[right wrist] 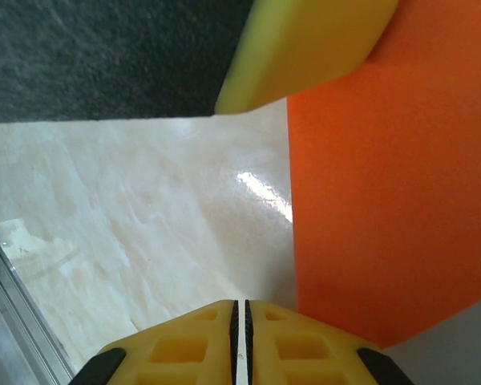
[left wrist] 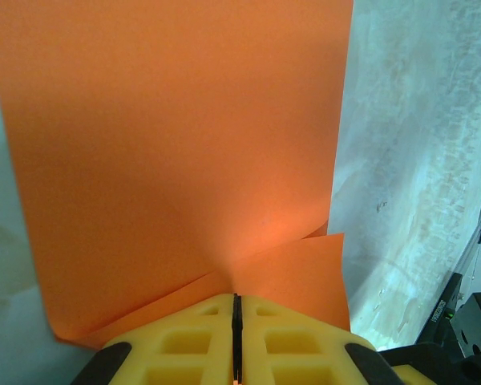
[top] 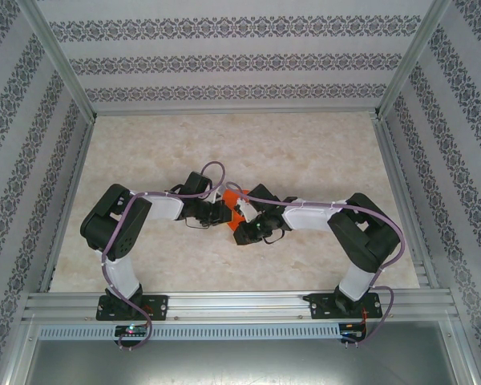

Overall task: Fold a paper plane with a square sheet of paper (fold left side to right side)
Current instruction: Third fold the triangle at the center of the table.

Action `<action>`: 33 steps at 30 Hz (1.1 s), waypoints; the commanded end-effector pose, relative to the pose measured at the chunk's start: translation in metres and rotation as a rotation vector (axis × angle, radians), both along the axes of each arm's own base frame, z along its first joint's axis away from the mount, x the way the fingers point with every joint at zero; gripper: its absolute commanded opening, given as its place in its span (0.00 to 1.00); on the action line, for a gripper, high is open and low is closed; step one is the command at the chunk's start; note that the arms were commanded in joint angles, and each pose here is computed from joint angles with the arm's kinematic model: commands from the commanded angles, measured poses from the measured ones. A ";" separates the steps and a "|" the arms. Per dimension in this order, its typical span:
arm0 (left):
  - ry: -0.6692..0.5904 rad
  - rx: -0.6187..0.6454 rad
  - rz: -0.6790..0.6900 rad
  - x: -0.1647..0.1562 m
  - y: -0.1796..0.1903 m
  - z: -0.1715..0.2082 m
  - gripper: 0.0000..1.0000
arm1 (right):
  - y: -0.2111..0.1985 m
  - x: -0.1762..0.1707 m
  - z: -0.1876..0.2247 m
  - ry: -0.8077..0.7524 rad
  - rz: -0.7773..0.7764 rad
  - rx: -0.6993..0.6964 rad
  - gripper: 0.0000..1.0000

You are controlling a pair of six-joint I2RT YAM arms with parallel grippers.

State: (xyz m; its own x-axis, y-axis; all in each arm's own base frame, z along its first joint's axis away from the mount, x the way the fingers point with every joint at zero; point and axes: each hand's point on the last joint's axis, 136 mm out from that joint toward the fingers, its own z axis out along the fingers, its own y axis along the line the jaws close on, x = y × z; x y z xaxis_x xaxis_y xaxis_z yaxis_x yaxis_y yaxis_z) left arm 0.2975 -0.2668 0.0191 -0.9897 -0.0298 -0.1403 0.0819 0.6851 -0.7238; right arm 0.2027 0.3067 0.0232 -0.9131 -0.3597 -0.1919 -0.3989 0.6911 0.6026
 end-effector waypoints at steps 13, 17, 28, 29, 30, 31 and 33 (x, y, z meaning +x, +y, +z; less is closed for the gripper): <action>0.049 0.101 -0.011 -0.011 0.008 -0.027 0.11 | -0.014 -0.002 -0.017 0.030 -0.023 -0.051 0.14; 0.052 0.103 -0.012 -0.012 0.009 -0.028 0.11 | -0.017 -0.003 -0.023 0.044 -0.028 -0.063 0.14; 0.054 0.115 -0.011 -0.013 0.010 -0.031 0.11 | -0.027 -0.009 -0.027 0.076 -0.049 -0.064 0.12; 0.055 0.117 -0.011 -0.012 0.010 -0.031 0.11 | -0.027 -0.010 -0.025 0.075 -0.048 -0.057 0.11; 0.058 0.119 -0.009 -0.012 0.011 -0.032 0.11 | -0.027 -0.011 -0.022 0.075 -0.045 -0.048 0.09; 0.057 0.119 -0.009 -0.012 0.011 -0.032 0.11 | -0.026 -0.011 -0.018 0.070 -0.042 -0.036 0.05; 0.058 0.118 -0.007 -0.011 0.010 -0.032 0.11 | -0.024 -0.012 -0.008 0.056 -0.035 -0.008 0.00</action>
